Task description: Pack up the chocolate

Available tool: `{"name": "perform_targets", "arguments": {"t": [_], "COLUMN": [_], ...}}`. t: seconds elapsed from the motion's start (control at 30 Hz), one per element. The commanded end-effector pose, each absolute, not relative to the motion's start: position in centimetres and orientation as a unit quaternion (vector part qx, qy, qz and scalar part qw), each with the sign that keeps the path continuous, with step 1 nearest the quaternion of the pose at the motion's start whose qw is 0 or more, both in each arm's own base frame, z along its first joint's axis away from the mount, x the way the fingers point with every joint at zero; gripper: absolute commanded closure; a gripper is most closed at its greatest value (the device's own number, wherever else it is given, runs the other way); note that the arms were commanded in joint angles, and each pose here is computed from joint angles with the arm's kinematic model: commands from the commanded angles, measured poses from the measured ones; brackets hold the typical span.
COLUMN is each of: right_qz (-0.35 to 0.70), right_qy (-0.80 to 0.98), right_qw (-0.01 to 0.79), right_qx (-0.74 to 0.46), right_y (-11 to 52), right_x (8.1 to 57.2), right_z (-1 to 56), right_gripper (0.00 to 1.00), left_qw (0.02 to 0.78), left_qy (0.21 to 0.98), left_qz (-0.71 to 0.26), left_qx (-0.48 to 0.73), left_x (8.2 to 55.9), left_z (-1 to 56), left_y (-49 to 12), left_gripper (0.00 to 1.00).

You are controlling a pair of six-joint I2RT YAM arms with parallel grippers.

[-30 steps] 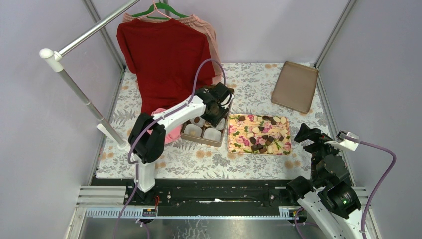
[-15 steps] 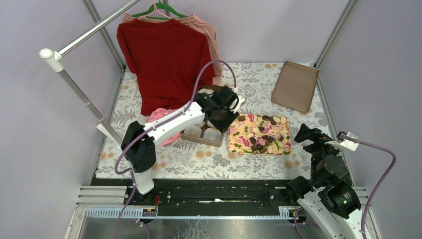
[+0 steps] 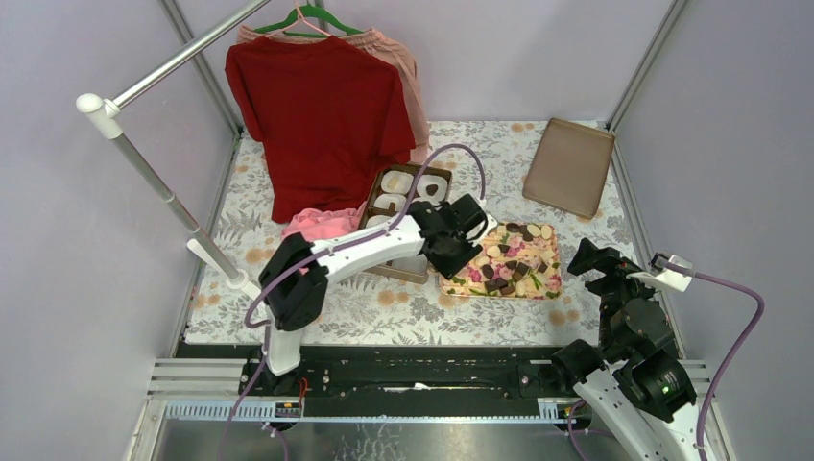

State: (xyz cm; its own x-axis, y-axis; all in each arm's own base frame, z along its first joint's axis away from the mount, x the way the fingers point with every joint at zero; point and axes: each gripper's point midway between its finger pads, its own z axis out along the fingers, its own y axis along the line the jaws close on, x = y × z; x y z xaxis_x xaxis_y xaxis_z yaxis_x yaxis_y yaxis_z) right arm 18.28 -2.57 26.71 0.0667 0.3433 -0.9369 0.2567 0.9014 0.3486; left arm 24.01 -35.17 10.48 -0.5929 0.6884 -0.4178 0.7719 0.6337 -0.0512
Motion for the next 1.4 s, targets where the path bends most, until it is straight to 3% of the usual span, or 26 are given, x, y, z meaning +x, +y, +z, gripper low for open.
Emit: {"name": "perform_targets", "arguments": {"t": [0.0, 0.93, 1.37], "right_qz": [0.029, 0.028, 0.029], "right_qy": [0.672, 0.670, 0.669], "right_qw": [0.703, 0.705, 0.705], "right_qx": [0.230, 0.233, 0.234], "right_y": [-3.0, -3.1, -3.2], "right_x": [18.2, 18.0, 18.0], "right_z": [27.3, 27.3, 27.3], "right_gripper": [0.00, 0.00, 0.00], "left_qw": [0.211, 0.233, 0.210], "left_qy": [0.880, 0.859, 0.868], "left_qz": [-0.107, -0.107, -0.104], "left_qx": [0.412, 0.444, 0.437], "left_x": [25.5, 27.9, 27.7], "left_z": [9.7, 6.2, 5.0], "left_y": [-37.1, -41.7, -41.6], "left_gripper": [0.50, 0.49, 0.58]}}
